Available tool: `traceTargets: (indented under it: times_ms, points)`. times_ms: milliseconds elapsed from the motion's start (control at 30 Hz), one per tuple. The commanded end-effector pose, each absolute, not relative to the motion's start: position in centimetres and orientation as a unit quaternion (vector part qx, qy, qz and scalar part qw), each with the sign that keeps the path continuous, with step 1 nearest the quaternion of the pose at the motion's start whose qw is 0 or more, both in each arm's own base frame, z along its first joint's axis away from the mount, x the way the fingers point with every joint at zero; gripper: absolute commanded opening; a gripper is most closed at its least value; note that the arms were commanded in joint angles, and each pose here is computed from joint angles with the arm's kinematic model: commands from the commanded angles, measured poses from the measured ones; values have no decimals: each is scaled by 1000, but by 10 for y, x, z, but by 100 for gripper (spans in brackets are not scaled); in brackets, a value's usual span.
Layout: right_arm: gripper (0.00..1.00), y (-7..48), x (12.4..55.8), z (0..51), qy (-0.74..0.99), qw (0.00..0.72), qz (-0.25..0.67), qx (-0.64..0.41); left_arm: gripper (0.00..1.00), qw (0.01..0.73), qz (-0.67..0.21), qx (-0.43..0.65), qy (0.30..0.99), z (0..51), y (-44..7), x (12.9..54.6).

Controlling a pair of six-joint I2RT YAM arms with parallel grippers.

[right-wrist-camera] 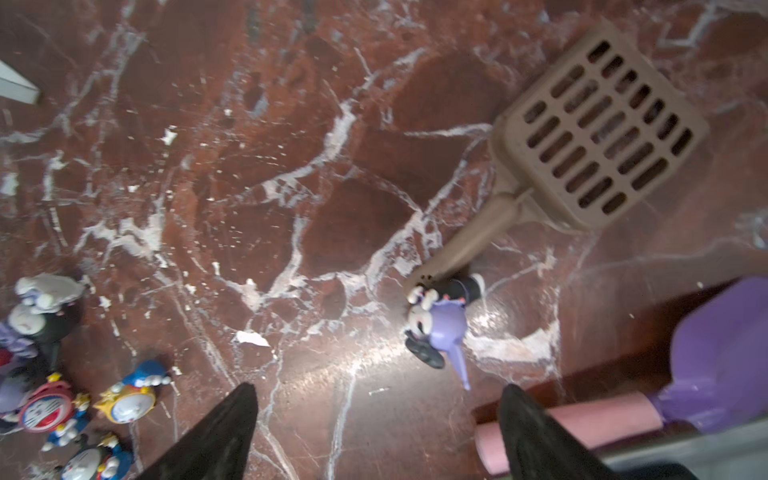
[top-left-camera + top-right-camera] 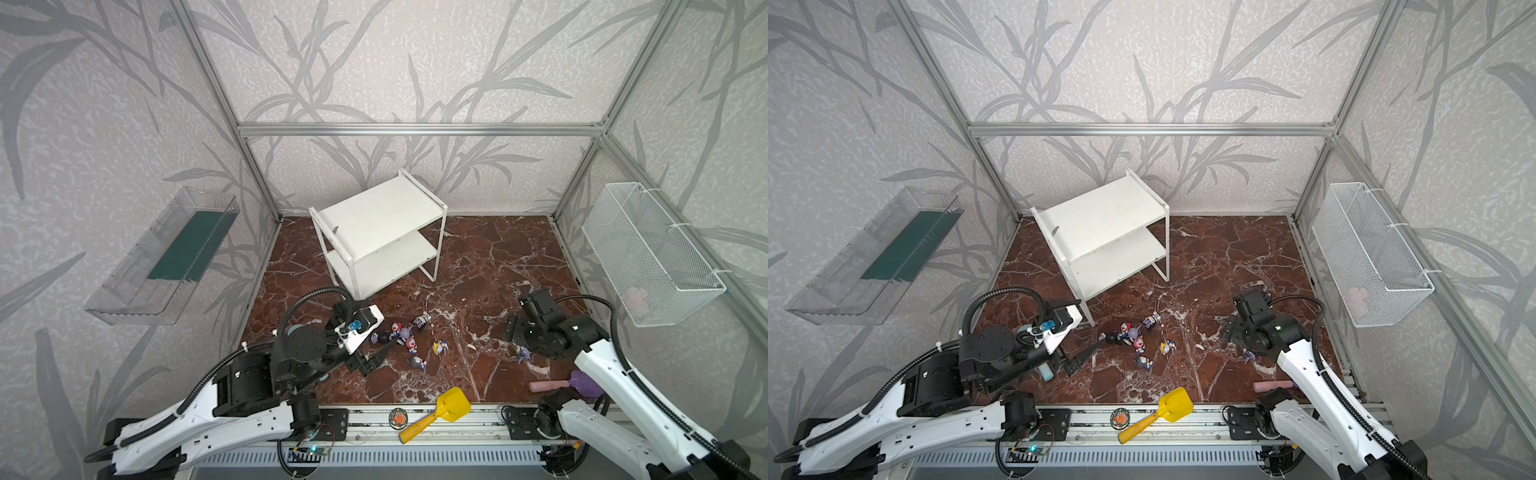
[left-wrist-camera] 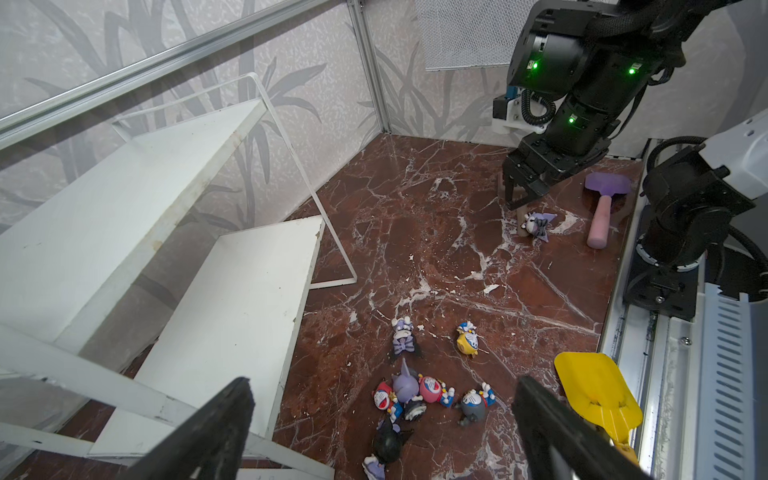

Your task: Place and organize the plastic toys onto the shelf

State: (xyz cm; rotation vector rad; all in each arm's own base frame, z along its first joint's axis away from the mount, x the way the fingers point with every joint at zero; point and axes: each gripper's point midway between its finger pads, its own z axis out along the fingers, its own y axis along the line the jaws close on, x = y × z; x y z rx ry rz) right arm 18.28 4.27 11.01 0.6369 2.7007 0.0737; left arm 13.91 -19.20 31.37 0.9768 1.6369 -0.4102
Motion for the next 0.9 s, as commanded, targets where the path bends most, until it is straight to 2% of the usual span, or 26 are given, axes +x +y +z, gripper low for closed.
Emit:
traceTargets:
  times_ms: [0, 300, 500, 667, 867]
  points:
    - [92, 29, 162, 102, 950, 145, -3, 277, 99, 547, -195, 420, 698, 306, -191, 131]
    - [92, 56, 184, 65, 942, 106, 93, 305, 99, 556, -215, 415, 687, 309, -188, 126]
    - [92, 48, 194, 59, 944, 118, 83, 296, 99, 551, -213, 418, 690, 306, -190, 127]
    - [92, 46, 209, 49, 941, 115, 109, 298, 99, 543, -211, 419, 697, 303, -194, 130]
    - [93, 40, 222, 40, 950, 98, 95, 280, 99, 534, -211, 417, 704, 300, -198, 134]
